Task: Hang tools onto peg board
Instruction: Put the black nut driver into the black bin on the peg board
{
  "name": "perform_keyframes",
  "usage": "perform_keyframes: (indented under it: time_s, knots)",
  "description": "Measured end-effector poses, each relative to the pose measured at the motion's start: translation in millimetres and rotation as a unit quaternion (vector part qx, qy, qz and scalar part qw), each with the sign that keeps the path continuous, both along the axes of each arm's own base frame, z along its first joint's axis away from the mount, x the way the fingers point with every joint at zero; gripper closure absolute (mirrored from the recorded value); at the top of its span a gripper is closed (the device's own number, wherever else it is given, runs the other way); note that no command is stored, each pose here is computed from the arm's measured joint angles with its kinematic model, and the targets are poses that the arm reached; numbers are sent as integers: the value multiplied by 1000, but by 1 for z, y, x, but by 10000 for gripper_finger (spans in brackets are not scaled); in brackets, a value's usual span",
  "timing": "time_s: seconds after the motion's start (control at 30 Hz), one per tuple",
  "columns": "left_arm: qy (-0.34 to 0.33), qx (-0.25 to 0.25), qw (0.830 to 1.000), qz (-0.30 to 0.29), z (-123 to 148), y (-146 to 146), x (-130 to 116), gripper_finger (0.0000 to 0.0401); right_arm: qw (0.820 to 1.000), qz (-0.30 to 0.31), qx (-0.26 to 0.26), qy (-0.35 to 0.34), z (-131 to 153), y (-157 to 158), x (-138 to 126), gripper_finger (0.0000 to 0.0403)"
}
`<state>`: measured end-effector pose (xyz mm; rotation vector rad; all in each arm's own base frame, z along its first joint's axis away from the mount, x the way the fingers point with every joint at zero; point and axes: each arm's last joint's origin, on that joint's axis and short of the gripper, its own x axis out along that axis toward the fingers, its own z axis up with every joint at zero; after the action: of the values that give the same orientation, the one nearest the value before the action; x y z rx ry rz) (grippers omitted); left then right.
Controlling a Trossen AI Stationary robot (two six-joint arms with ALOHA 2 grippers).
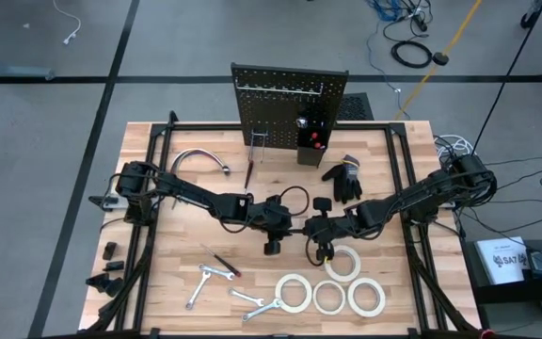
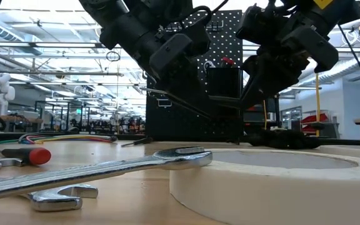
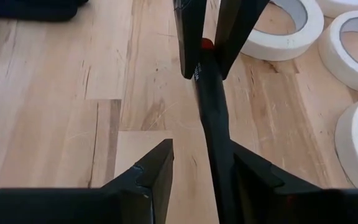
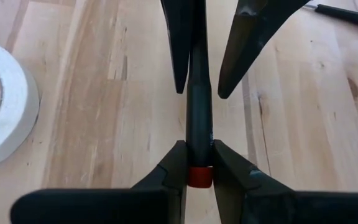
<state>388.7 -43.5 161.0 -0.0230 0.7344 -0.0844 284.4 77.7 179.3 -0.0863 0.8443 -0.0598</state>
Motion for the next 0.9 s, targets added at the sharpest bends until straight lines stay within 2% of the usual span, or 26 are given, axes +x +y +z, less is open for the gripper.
perform_keyframes:
  time_s: [0.13,0.3,0.37,0.5,0.63,0.77,0.9]
  knots:
    - [0,0,1000,-1,0,0,0,297,1000,0,0,0,0,0,0,361]
    - [1,-1,1000,-3,0,0,0,381,1000,-4,-4,1,0,-1,0,361]
    - [1,-1,1000,-2,0,0,0,383,1000,-4,-4,0,0,0,0,345]
    - [0,2,1000,0,0,0,0,383,1000,-1,-2,7,2,-1,-2,274]
    - [2,3,1000,2,1,1,-1,383,999,-14,-4,49,20,-4,-13,217]
    - [5,12,1000,0,9,6,-4,383,998,-32,9,49,42,-6,-35,188]
    - [2,13,1000,11,22,16,-10,383,999,-30,-4,-12,55,-7,-69,182]
